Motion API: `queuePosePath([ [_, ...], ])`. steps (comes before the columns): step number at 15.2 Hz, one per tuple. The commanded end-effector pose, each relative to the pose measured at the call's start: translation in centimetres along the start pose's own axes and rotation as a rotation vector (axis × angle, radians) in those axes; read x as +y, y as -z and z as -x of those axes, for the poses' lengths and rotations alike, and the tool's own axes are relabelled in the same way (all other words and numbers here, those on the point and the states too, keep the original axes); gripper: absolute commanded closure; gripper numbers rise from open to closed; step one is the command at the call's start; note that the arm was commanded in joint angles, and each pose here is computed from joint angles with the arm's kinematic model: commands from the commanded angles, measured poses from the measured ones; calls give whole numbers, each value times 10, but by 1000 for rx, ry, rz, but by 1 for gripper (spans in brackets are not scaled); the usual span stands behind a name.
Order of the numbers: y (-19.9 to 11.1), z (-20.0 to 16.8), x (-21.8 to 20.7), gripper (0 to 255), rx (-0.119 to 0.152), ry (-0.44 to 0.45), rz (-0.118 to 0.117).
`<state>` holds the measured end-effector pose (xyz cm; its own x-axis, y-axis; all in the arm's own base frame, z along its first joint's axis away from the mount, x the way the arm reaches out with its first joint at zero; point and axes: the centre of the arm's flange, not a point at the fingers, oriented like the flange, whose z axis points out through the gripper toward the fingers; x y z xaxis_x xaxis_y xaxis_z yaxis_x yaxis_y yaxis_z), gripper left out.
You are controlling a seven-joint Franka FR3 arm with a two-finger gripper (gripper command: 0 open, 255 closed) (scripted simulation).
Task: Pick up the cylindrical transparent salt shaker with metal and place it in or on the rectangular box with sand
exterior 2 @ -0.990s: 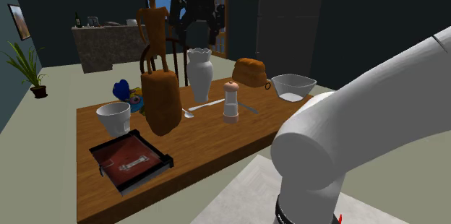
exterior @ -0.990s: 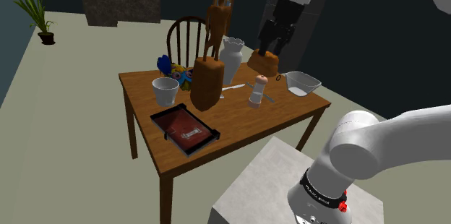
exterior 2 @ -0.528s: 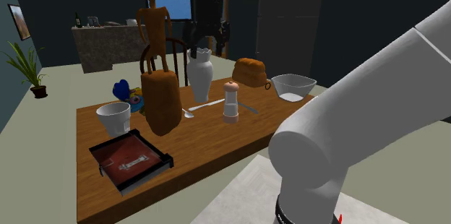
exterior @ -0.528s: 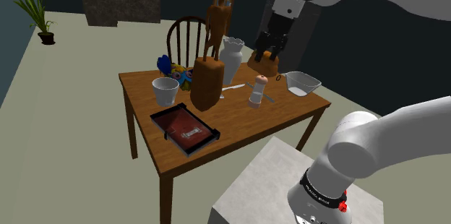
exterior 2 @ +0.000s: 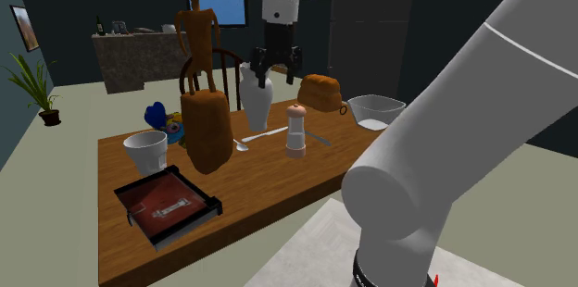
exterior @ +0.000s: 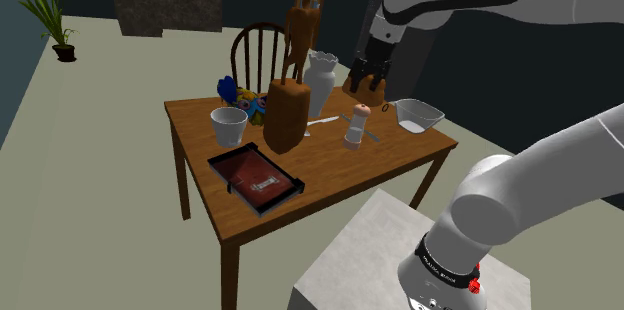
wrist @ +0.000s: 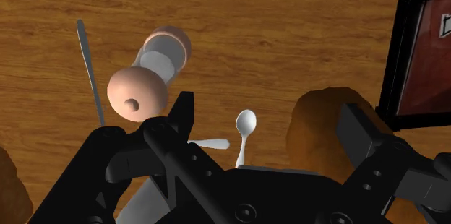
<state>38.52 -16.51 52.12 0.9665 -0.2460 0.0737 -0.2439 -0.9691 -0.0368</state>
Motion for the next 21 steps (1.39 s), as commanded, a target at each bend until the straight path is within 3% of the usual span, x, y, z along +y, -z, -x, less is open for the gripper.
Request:
queuePosePath([
  [1, -12, -13, 18, 0, 0, -15, 6],
  [12, -84, -78, 123, 0, -7, -94, 33],
  [21, -127, -80, 129, 0, -7, -98, 34],
])
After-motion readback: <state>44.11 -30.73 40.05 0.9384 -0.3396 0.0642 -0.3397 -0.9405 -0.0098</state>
